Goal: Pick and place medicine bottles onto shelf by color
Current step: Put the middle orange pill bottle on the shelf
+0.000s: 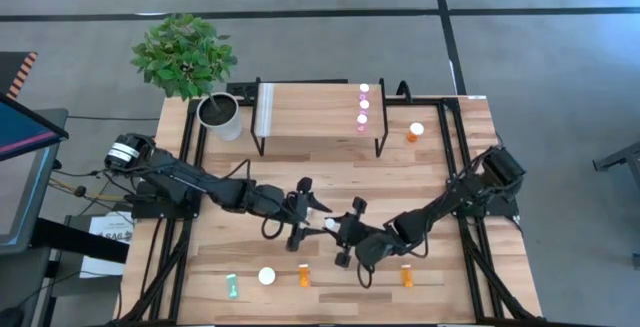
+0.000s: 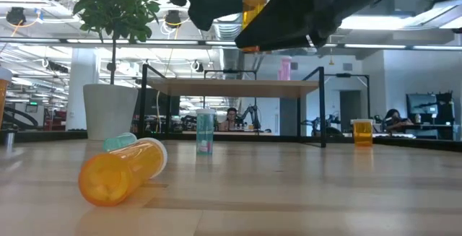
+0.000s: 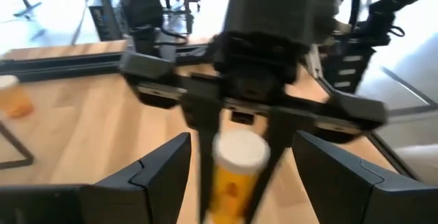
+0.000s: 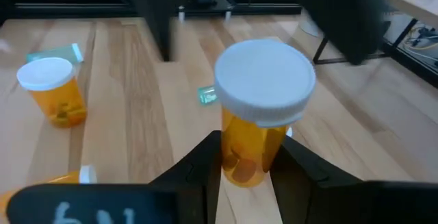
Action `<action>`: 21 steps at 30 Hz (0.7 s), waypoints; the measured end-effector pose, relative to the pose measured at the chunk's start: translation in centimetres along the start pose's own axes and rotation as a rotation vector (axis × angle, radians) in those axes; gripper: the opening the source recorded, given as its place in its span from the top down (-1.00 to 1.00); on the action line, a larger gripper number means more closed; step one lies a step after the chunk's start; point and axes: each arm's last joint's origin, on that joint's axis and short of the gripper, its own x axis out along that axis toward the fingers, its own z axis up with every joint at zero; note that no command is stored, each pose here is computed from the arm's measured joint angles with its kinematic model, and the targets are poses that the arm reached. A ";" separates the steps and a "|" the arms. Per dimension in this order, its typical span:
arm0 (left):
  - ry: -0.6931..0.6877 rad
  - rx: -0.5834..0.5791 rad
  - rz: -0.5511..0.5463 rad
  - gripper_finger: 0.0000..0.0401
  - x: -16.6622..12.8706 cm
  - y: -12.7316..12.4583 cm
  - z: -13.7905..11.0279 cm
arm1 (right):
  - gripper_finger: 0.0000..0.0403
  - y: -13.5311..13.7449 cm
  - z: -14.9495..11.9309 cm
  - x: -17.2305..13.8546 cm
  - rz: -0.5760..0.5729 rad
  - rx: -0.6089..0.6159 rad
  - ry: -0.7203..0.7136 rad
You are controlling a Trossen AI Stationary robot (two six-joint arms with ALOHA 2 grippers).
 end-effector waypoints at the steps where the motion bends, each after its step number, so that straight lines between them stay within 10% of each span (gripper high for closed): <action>1: -0.006 -0.001 0.006 -0.22 0.0 0.1 0.1 | 0.38 -0.1 0.0 0.1 -0.002 0.001 0.001; 21: 0.035 0.005 0.007 -0.20 0.0 0.3 -0.4 | 0.38 -0.4 0.3 0.7 0.007 0.034 -0.021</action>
